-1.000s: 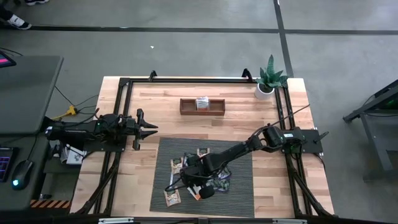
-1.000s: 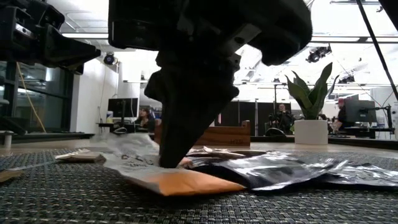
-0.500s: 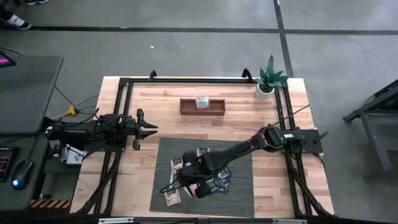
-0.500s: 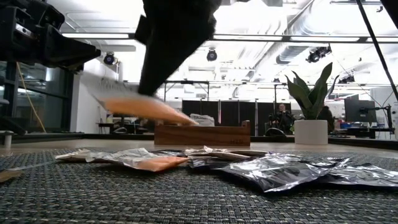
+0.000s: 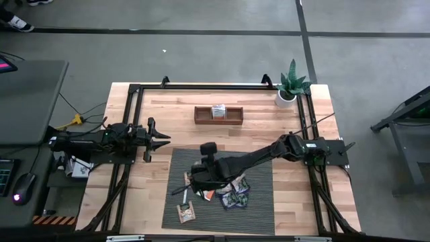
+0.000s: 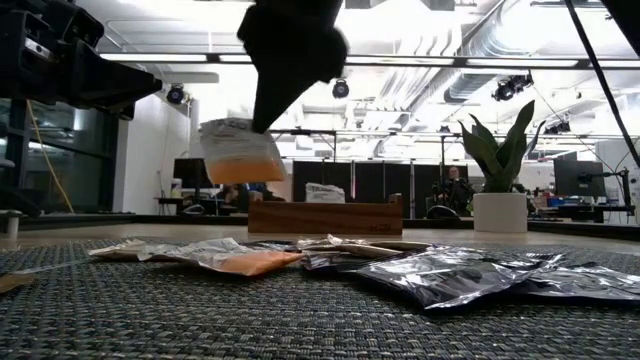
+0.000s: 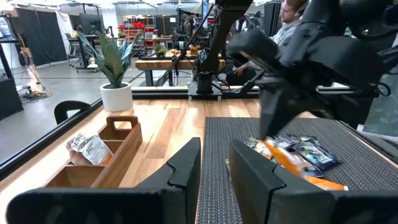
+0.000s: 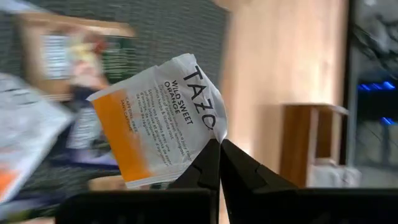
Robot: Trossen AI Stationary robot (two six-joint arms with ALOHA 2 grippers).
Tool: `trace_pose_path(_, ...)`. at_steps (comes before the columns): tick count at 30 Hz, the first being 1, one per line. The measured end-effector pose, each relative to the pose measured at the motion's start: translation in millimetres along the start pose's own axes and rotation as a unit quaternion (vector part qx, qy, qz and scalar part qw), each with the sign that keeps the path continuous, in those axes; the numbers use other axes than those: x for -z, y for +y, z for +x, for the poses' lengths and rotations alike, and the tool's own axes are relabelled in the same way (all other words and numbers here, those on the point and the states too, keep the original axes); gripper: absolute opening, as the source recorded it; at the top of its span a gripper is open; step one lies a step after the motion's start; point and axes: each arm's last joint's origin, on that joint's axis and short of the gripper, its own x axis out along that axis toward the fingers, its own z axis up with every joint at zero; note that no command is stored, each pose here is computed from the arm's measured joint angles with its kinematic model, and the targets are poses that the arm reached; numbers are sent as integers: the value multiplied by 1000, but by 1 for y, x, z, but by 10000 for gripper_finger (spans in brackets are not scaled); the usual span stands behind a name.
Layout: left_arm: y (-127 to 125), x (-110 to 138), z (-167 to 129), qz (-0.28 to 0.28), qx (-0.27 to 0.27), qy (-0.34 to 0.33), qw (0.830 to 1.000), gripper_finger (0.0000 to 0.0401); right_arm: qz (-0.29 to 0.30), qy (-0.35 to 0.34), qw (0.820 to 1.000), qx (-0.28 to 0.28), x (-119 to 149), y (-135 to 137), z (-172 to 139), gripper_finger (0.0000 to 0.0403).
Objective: Pick & Place Tea
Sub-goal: Put the orange tea bag into the middle compartment of the wooden organizer
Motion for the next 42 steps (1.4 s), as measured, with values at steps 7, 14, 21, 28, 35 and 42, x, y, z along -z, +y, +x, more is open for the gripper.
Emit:
trace_pose_path(7, 0, 0, 0, 0, 0, 0, 1000, 82, 29, 54, 995, 78, 11, -25, 14, 0)
trace_pose_path(14, 0, 0, 0, 0, 0, 0, 1000, 82, 54, 78, 990, 106, 18, -47, 11, 0)
trace_pose_path(21, 0, 0, 0, 0, 0, 0, 1000, 82, 73, 113, 981, 138, 30, -71, 4, 0)
trace_pose_path(28, 0, 0, 0, 0, 0, 0, 1000, 82, 94, 128, 965, 207, 42, -92, -13, 0)
trace_pose_path(35, 0, 0, 0, 0, 0, 0, 1000, 82, 121, 127, 954, 242, 62, -105, -18, 0)
trace_pose_path(42, 0, 0, 0, 0, 0, 0, 1000, 82, 129, 104, 956, 241, 107, -114, -3, 0)
